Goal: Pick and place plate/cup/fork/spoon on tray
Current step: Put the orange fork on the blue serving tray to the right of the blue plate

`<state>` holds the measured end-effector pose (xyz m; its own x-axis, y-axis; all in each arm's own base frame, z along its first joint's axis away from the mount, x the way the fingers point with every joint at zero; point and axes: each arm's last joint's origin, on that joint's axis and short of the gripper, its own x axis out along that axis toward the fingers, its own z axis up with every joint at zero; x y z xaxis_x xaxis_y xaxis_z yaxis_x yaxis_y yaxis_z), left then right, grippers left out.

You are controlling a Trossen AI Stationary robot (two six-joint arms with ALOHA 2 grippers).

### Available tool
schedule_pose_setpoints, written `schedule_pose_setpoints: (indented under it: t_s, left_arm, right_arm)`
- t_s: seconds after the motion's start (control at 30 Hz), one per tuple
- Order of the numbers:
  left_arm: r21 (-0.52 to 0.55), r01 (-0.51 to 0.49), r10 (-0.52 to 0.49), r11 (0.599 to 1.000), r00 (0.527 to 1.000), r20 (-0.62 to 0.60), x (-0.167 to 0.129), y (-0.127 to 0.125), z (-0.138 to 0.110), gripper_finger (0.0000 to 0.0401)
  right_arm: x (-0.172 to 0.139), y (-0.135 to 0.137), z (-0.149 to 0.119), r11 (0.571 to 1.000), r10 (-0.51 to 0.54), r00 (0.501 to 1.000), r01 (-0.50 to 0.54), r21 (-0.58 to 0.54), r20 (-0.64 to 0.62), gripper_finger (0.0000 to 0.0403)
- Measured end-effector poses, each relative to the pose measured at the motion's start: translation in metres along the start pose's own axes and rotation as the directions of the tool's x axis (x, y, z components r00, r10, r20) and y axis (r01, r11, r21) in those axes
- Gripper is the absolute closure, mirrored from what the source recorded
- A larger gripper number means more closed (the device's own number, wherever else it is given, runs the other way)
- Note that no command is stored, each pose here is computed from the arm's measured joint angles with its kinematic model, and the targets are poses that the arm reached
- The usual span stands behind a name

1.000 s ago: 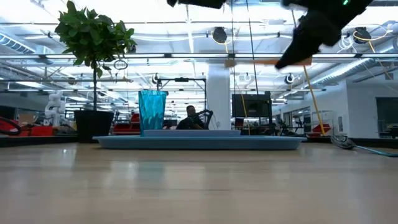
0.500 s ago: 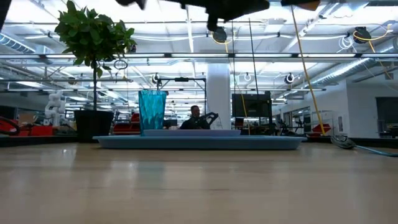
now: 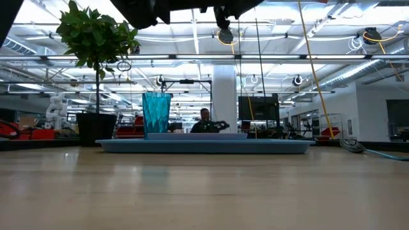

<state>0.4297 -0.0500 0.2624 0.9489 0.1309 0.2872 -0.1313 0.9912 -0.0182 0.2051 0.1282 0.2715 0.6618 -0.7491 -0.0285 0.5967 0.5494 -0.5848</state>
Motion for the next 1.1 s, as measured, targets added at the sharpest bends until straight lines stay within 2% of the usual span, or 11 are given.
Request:
schedule_pose_setpoints:
  t_s: [0.33,0.5,0.87,1.1]
  left_arm:
    - [-0.028,-0.032,0.033,0.999,0.999,0.041,0.0,0.0,0.004,0.0151]
    - [-0.038,-0.03,0.032,0.999,0.998,0.046,0.0,0.0,0.005,0.0202]
    - [-0.157,-0.019,0.027,0.987,0.998,0.053,0.0,0.003,0.006,0.0362]
    - [-0.167,0.021,-0.011,0.986,0.998,0.061,0.001,0.004,0.006,0.0361]
  right_arm:
    - [0.007,0.015,-0.001,0.999,-0.02,1.0,0.019,-0.026,-0.014,0.0368]
    - [0.009,0.015,-0.001,1.0,-0.026,1.0,0.025,-0.014,-0.018,0.0368]
    - [0.007,0.015,-0.002,0.999,-0.02,1.0,0.019,-0.027,-0.015,0.0367]
    - [0.007,0.015,-0.001,0.999,-0.021,1.0,0.02,-0.033,-0.014,0.0364]
